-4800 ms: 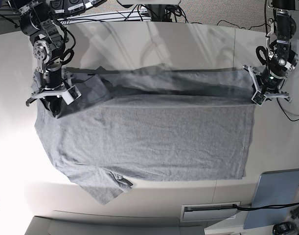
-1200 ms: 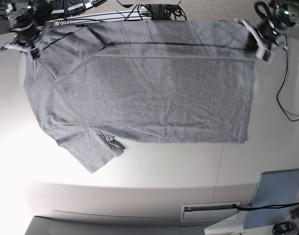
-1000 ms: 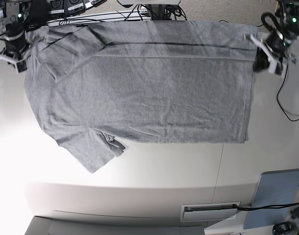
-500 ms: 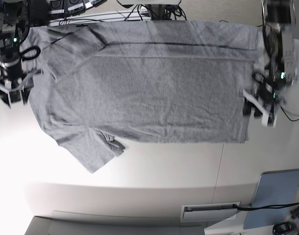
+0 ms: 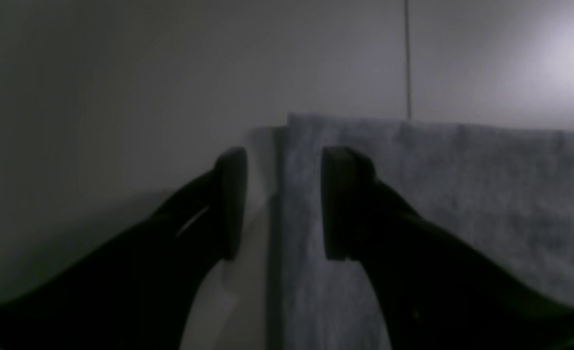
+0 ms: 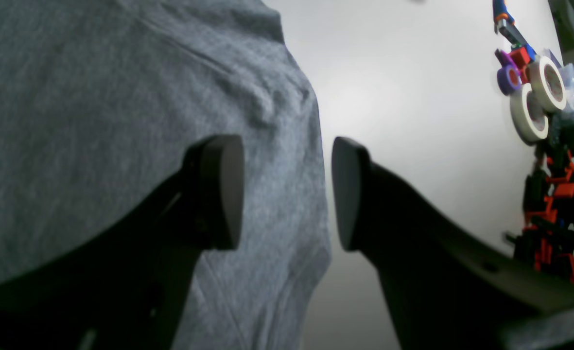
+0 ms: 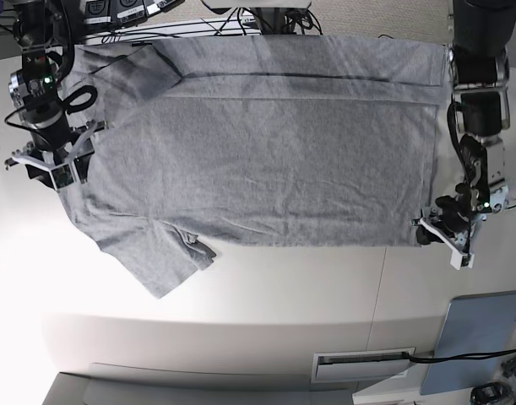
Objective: Fold the T-shirt properly
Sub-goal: 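Release and move both grippers along the shirt sides to the hem corners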
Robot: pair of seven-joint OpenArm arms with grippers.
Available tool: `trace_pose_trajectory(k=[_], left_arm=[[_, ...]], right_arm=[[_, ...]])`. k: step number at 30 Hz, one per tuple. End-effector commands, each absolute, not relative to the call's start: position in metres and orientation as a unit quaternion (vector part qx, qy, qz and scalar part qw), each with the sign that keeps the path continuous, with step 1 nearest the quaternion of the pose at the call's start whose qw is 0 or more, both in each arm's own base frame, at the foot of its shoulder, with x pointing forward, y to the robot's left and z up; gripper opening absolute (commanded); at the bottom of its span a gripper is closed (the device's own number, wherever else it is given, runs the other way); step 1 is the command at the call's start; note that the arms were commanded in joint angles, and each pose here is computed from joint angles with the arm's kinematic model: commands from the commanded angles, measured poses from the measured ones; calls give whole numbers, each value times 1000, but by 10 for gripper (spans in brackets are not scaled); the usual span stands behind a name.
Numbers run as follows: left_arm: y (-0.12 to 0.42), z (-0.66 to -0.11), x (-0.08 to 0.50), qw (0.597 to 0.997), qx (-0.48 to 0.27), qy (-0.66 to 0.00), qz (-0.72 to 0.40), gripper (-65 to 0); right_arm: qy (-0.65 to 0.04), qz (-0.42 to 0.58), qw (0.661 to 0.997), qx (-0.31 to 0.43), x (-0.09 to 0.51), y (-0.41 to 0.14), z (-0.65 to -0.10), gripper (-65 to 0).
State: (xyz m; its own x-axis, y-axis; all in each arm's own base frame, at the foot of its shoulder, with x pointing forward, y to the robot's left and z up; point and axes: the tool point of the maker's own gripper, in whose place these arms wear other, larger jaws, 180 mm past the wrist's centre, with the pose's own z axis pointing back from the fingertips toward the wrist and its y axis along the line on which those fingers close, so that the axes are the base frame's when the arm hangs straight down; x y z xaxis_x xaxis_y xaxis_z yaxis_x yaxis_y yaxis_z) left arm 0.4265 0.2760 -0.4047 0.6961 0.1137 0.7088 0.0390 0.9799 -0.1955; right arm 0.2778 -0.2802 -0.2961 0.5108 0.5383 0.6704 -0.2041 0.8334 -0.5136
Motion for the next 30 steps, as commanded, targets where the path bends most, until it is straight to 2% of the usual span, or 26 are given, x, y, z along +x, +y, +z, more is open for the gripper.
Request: trace_pose_trajectory(k=[1,9,17,20,24,30], left_arm=[[284,-381,443,904,-98,-416,17,-387],[266,-403,435,918,-122,-376,18,-388],[257,-415,435,926,-96,-365,10,-389],[256,-416,433,928,-98,-359,8,-467],[256,-417,432,930,-96,-355,6,-636],[249,-416,432,928,-109,-357,-12,-650]], right_arm=[[-460,221,837,-197,285,-281,-283,-361],[-460,219,838,-196,285,-282,-283,-361],[-453,218,842,-198,283,-283,-285,-361],[-454,218,841,-197,284,-283,-285,-361],[-459,219,838,-196,285,-282,-283,-361],[-467,226,833,-191,296,-284,-283,-359]])
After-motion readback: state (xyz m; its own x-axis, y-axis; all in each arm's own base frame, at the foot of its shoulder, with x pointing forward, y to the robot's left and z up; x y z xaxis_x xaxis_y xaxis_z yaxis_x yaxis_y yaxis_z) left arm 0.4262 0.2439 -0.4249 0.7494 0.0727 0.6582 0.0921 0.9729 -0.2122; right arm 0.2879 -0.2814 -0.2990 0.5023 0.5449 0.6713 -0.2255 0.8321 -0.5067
